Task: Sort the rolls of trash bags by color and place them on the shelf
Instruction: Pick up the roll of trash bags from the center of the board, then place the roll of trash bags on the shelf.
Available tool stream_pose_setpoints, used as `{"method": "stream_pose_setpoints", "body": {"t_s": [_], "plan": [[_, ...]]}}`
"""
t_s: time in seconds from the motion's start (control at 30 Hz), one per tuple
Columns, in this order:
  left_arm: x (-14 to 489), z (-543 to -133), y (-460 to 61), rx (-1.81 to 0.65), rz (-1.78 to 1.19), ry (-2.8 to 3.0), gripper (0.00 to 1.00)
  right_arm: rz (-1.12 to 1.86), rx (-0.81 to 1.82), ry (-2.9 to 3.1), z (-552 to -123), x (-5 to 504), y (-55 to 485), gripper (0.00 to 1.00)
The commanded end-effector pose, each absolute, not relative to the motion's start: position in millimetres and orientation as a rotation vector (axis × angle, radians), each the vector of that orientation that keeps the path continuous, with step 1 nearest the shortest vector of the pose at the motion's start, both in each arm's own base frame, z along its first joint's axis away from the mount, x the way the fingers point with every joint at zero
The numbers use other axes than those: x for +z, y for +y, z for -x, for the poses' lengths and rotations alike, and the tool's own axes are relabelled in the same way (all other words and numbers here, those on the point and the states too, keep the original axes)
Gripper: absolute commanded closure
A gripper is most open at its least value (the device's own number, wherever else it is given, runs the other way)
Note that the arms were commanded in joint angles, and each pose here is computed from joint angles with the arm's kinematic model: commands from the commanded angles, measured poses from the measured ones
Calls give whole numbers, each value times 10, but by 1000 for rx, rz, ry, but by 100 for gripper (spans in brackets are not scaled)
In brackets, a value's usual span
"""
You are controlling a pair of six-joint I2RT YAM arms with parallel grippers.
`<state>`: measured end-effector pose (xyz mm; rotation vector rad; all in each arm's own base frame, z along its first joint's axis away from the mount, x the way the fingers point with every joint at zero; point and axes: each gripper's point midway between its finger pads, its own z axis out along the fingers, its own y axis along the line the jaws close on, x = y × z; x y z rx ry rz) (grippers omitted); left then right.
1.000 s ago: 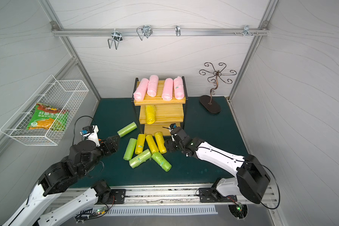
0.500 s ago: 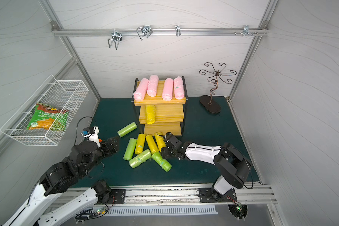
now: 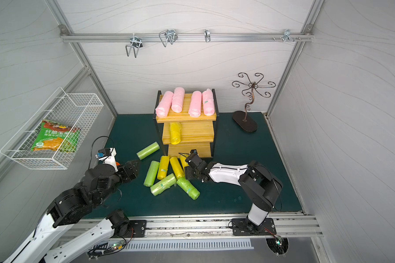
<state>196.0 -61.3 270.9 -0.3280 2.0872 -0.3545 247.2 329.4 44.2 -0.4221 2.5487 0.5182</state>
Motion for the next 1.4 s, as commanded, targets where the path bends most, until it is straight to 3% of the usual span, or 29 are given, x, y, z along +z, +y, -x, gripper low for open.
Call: {"method": "stream_pose_setpoints", "body": {"t_s": [0.0,0.17,0.3,0.47,0.57,1.0,1.2,1.37], "plan": [[2785,-1960,-582,-371,348,2052,16,415,462,2552,-2447,357,3317,32],[2771,-1958,-580,-372,351,2052,16,425,397,2567,-2408,224,3308,37],[2770,-1958,-587,-375,351,2054,16,406,366,2578,-2424,182,3284,49],[2765,-1950,-574,-373,353,2052,16,379,305,2548,-2428,265,3203,85],[2778,-1949,-568,-372,353,2049,16,394,274,2496,-2418,464,3173,100],[2799,-1940,-552,-374,355,2039,16,413,424,2223,-2015,2179,2835,100],[2790,-1964,-600,-391,353,2044,17,367,454,2146,-1941,2616,2582,100],[2811,-1985,-646,-415,354,2042,18,374,454,2110,-2170,2789,2776,100]]}}
